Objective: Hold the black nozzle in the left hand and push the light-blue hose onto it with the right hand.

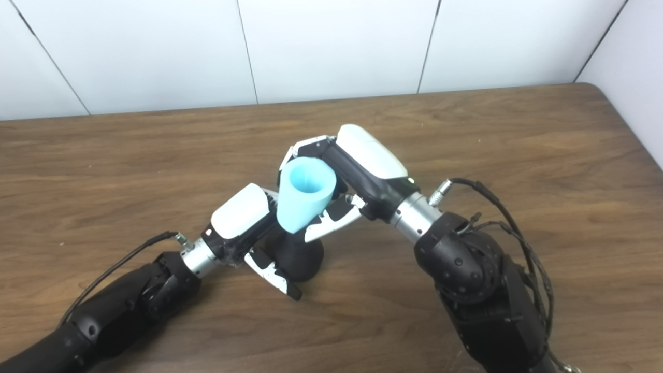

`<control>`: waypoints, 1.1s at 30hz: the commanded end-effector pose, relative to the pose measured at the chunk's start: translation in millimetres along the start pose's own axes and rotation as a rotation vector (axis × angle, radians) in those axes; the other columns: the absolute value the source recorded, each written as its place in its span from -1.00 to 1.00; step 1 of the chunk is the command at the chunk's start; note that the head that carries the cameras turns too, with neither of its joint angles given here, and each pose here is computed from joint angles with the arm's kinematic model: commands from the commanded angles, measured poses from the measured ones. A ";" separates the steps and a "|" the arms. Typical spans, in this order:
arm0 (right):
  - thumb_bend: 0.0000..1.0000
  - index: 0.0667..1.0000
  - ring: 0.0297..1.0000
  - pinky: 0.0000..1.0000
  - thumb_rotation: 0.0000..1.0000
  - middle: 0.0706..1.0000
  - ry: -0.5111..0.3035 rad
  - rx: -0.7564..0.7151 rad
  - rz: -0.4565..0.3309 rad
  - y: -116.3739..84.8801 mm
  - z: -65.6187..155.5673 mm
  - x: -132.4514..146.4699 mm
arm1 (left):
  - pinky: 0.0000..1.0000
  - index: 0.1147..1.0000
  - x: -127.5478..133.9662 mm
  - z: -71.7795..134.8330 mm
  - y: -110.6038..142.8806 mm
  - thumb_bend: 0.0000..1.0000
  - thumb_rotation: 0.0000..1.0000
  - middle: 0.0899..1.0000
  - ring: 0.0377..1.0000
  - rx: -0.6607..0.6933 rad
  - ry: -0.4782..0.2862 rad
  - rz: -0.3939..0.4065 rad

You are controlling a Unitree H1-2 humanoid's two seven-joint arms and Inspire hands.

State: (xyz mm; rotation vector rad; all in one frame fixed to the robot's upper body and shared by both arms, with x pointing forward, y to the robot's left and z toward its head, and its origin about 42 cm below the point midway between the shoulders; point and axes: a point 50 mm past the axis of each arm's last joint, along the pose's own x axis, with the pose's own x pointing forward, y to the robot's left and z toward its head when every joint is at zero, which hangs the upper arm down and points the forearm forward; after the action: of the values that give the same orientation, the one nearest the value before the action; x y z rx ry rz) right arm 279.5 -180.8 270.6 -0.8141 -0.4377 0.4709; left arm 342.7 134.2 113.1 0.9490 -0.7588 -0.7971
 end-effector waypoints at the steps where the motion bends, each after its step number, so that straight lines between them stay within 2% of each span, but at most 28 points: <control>1: 0.05 -0.11 -0.77 -0.82 -1.00 -0.14 -0.055 -0.014 0.012 -9.4 12.2 1.0 | -0.22 -0.17 -40.7 34.2 -82.5 0.04 -1.00 -0.12 -0.04 -0.203 0.080 -0.068; 3: 0.06 -0.11 -0.82 -0.86 -1.00 -0.14 -0.059 -0.011 0.015 -9.5 13.2 0.4 | -0.22 -0.17 -40.6 34.4 -82.2 0.04 -1.00 -0.12 -0.03 -0.207 0.081 -0.071; 14: 0.05 -0.11 -0.82 -0.86 -1.00 -0.14 -0.071 -0.050 0.009 -6.0 15.3 -3.2 | -0.21 -0.17 -40.3 34.7 -82.3 0.04 -1.00 -0.12 -0.03 -0.207 0.082 -0.073; 22: 0.06 -0.11 -0.81 -0.84 -1.00 -0.14 -0.070 -0.123 -0.038 3.9 10.7 -5.4 | -0.21 -0.17 -40.2 35.3 -82.3 0.04 -1.00 -0.12 -0.04 -0.208 0.079 -0.076; 33: 0.06 -0.11 -0.79 -0.83 -1.00 -0.14 -0.079 -0.141 -0.112 19.8 -4.0 -5.6 | -0.21 -0.18 -40.0 35.3 -83.0 0.04 -1.00 -0.11 -0.04 -0.205 0.079 -0.071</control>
State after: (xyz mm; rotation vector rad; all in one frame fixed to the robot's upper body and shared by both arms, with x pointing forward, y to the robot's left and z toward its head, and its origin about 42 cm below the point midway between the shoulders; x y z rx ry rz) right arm 269.3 -173.7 257.4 -0.8737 -0.5833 0.3864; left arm 342.0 135.7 113.4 0.9502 -0.7511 -0.7941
